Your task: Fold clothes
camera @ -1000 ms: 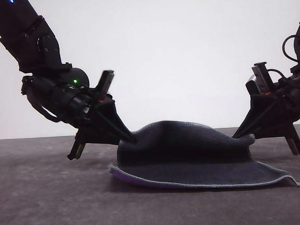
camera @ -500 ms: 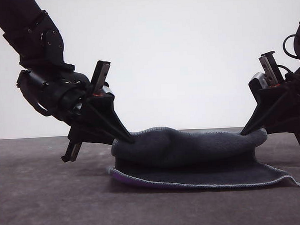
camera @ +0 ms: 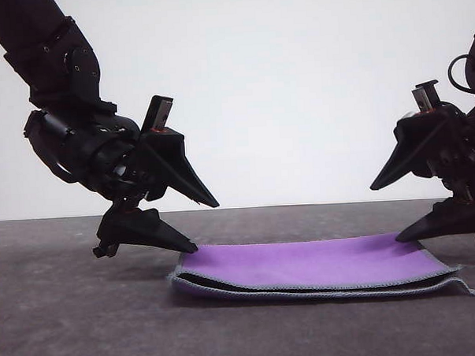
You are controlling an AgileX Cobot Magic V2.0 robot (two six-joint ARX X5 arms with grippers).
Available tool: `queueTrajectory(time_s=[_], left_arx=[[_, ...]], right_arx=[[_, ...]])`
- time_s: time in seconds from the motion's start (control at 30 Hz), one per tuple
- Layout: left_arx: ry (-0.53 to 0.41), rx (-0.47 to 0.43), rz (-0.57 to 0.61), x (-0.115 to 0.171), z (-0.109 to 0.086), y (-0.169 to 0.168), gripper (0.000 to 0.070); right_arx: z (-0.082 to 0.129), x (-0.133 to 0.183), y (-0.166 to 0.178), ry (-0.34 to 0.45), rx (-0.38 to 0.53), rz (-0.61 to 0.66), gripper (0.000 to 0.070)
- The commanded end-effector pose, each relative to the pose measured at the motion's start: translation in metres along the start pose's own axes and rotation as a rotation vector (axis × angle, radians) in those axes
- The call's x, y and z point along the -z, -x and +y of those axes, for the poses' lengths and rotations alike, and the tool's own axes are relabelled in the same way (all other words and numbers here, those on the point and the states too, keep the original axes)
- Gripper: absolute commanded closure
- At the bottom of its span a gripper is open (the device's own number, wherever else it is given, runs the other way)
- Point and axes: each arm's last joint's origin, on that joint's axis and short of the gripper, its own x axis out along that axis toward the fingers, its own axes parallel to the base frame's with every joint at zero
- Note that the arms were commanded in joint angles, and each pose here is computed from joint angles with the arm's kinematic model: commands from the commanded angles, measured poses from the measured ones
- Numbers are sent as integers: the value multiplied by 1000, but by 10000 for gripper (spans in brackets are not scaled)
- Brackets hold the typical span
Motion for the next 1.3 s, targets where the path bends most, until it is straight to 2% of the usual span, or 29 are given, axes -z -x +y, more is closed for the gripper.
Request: queueTrajectory(time_s=[0.0,0.1,0.27,0.37,0.5,0.63,0.77,0.87,0.97,1.1,1.27], left_arx=[[-45,10,-14,-7,-4,4,345],[-65,-52,-27,-11,-12,13,337],[-130,-275,-64,-21,-40,38,337],[-171,-369,-120,-22,-62,54,340],[-197,-511,-181,-13,-89,74,341],[-202,-670,-219,4,-114,93,347],[-197,-691,-256,18,-130,109,347],[-174,-707,-277,27,-134,121,347],[-142,-724,-290,34,-134,131,346],[-98,-738,-308,40,-128,144,346],[-59,-753,-327,44,-119,156,346]], right_arx=[[-1,-4,2,29,-4,-8,270],[12,-6,10,72,7,-34,270],[59,-5,33,211,74,-99,271],[94,0,49,281,199,-147,271],[135,20,67,320,403,-232,271],[171,49,80,359,531,-311,271],[193,74,87,370,644,-367,271],[193,88,85,339,701,-387,271],[175,96,75,287,705,-389,271],[132,96,53,203,662,-406,271],[80,93,23,142,536,-432,271]])
